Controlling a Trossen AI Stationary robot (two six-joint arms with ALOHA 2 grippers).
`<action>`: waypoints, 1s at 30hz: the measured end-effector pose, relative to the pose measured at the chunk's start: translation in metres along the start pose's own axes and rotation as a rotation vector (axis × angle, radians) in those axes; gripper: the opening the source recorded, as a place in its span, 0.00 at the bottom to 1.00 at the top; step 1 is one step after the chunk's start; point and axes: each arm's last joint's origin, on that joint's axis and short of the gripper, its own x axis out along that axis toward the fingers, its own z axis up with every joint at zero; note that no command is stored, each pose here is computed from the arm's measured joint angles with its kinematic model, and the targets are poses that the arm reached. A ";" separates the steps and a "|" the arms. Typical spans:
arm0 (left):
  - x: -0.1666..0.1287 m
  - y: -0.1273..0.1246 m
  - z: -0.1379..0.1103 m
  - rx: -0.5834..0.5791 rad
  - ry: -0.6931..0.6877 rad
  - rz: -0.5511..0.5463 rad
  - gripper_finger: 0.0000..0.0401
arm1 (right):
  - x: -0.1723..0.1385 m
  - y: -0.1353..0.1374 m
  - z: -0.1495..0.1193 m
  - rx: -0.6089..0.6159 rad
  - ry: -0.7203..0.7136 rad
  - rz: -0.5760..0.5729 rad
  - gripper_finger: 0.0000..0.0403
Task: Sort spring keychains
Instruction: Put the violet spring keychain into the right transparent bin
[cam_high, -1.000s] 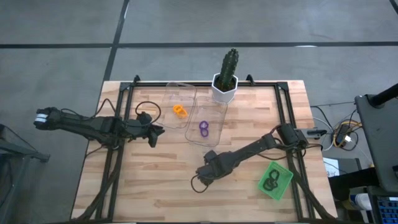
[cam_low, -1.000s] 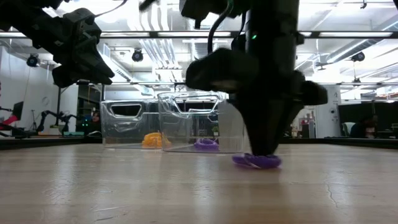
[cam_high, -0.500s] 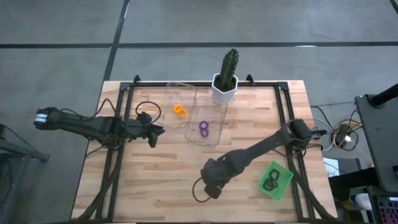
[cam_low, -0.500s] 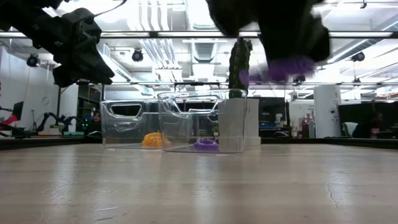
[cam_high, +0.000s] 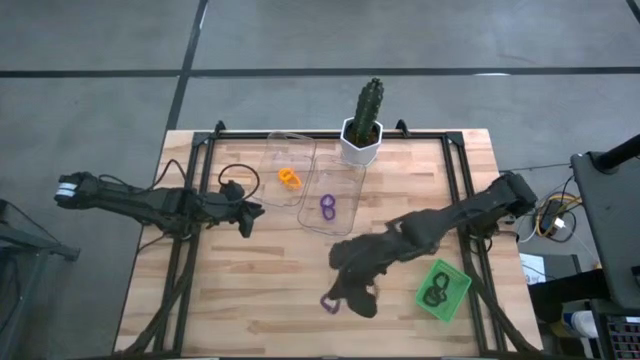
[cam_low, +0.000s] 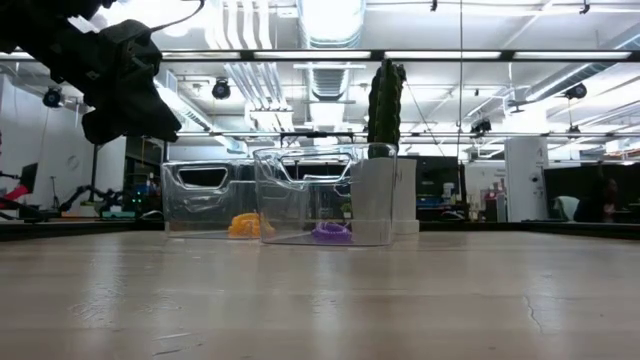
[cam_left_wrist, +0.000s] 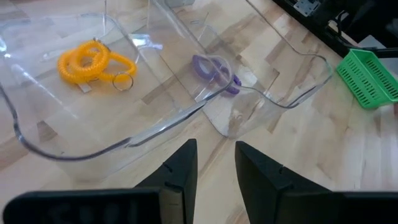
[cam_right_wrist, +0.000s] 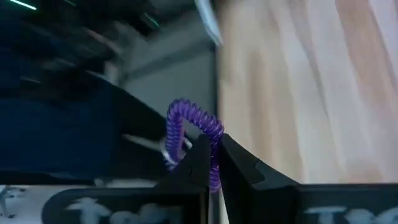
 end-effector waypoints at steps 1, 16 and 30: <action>0.000 0.000 -0.001 -0.006 0.003 0.003 0.25 | -0.006 0.006 0.004 -0.044 -0.050 0.040 0.03; 0.003 0.003 -0.004 -0.022 0.010 0.009 0.25 | -0.027 0.026 0.025 -0.272 -0.320 0.161 0.03; -0.001 0.002 -0.001 -0.001 -0.021 -0.019 0.25 | -0.037 -0.080 0.023 0.159 -0.328 -0.865 0.03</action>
